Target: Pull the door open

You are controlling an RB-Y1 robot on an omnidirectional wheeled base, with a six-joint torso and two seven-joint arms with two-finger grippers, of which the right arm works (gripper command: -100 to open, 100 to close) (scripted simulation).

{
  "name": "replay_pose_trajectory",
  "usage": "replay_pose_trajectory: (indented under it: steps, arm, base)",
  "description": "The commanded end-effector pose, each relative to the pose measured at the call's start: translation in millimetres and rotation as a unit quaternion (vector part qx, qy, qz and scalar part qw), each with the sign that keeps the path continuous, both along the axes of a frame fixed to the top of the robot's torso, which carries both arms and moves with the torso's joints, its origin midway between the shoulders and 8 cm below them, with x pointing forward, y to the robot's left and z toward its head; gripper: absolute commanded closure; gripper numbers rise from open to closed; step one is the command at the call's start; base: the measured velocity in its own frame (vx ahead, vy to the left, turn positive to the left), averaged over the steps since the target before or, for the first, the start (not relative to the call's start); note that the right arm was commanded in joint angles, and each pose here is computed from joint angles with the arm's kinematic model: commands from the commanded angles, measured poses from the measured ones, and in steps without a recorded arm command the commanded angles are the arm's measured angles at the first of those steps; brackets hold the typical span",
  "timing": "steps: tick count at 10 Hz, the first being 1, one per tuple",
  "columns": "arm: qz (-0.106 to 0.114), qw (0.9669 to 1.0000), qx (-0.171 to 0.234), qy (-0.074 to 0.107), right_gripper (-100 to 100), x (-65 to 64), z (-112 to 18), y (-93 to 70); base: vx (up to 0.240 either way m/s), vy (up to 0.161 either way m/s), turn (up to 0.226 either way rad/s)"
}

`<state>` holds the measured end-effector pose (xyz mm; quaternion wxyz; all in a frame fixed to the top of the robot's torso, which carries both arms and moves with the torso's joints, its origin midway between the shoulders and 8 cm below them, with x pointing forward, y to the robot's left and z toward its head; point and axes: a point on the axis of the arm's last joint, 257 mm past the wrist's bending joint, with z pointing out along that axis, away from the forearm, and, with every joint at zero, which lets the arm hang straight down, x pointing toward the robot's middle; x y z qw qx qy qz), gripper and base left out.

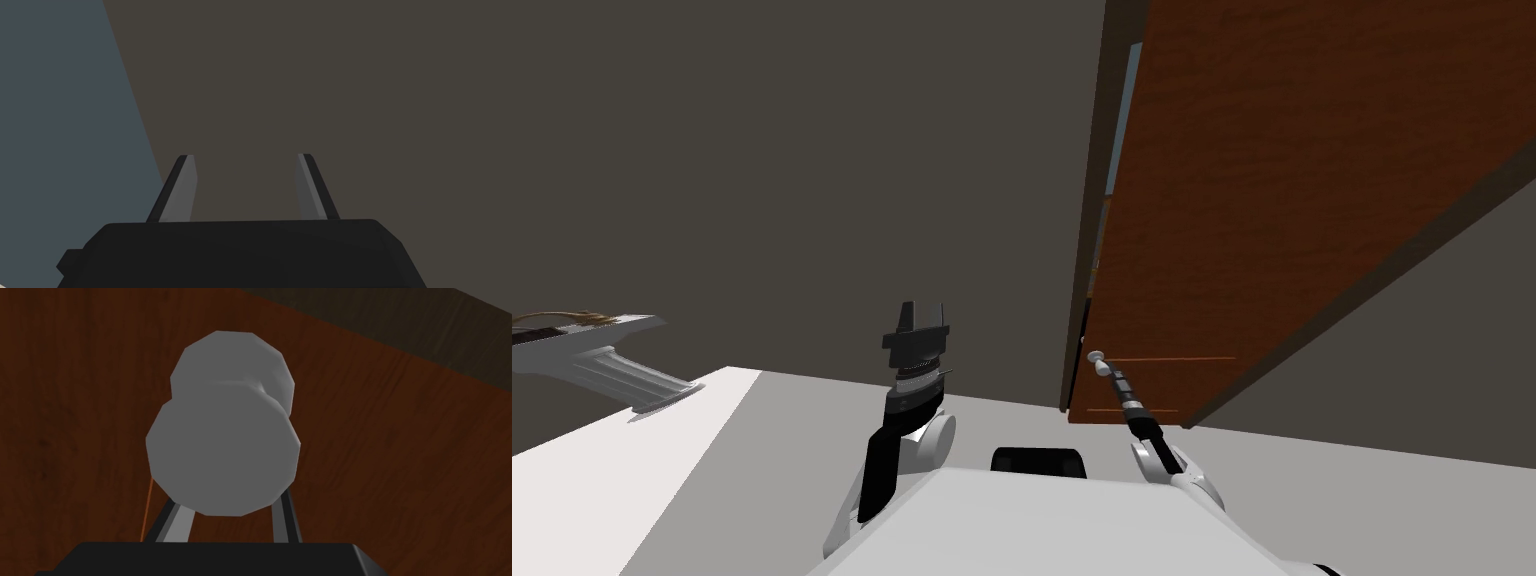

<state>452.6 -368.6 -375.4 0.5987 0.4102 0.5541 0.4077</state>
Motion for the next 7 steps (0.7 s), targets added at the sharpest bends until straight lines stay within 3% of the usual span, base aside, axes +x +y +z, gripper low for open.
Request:
replay_pose_trajectory:
  steps: [1, 2, 7]
  arm:
    - [0.016, 0.9995, 0.025, 0.0, 100, 0.0, -3.9, 25.1]
    - [0.016, 0.9995, 0.025, 0.0, 100, 0.0, -3.9, 25.1]
    - [0.006, 0.9948, 0.102, -0.004, 100, -0.9, -3.4, 17.0]
  base:
    - [-0.039, -0.025, 0.081]
    - [-0.023, -0.026, -0.017]
    - [-0.039, -0.019, 0.069]
